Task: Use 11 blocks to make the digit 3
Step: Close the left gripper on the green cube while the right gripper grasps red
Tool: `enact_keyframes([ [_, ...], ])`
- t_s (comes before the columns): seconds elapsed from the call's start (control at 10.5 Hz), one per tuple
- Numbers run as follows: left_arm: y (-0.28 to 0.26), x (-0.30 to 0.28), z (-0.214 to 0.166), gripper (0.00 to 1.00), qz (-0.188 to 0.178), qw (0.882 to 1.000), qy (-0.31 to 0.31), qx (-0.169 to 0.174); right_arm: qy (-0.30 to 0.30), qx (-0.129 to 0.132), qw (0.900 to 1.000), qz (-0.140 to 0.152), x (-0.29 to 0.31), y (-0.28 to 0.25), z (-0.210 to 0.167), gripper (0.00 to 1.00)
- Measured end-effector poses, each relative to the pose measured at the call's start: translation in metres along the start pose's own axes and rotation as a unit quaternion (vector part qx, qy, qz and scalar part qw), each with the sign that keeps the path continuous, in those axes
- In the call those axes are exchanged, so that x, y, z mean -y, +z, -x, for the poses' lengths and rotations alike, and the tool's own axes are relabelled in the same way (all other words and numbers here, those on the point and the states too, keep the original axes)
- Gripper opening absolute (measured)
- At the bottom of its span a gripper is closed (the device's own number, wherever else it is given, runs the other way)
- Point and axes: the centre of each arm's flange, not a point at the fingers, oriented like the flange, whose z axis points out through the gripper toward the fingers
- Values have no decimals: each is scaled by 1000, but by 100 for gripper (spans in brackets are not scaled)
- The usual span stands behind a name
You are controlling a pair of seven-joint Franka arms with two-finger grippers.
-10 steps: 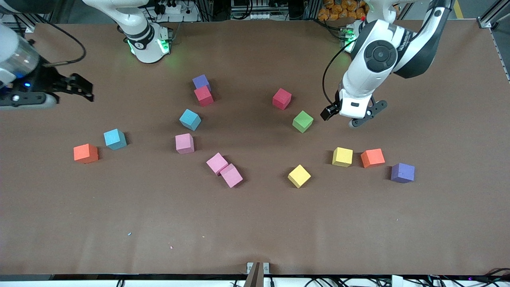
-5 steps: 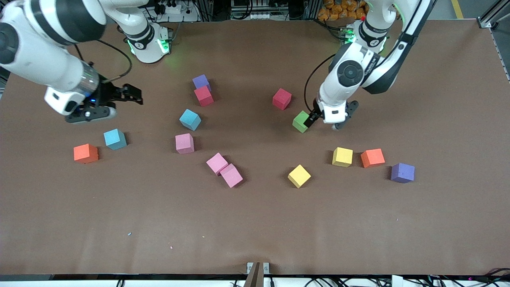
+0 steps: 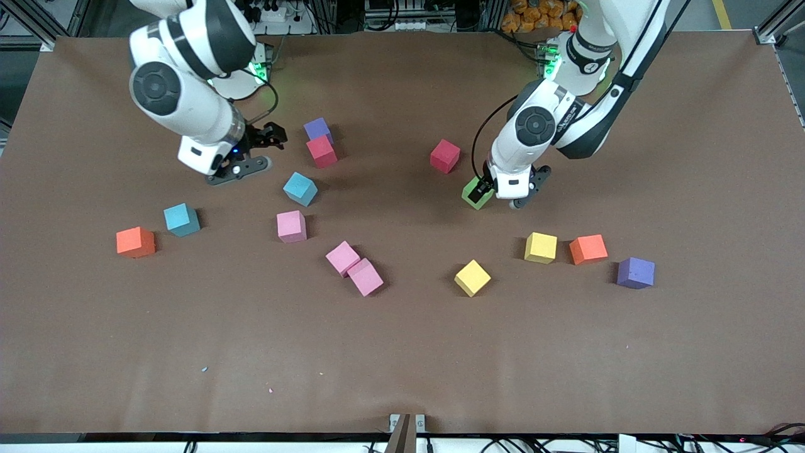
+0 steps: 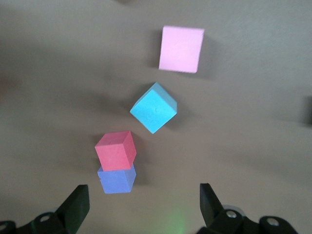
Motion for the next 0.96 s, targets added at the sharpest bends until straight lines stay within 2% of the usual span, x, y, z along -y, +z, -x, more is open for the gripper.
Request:
enact_keyframes([
  [0.19, 13, 0, 2, 100, -10, 1000, 19, -5, -12, -9, 1000, 6, 14, 31, 8, 100],
  [0.48, 28, -1, 6, 100, -16, 999, 35, -10, -49, -53, 997, 20, 48, 90, 24, 100],
  [0.57, 32, -2, 7, 100, -17, 999, 37, -13, -57, -61, 996, 25, 54, 104, 30, 100],
  [0.96, 40, -7, 8, 100, -18, 999, 36, -10, -55, -109, 992, 24, 80, 151, 50, 100],
])
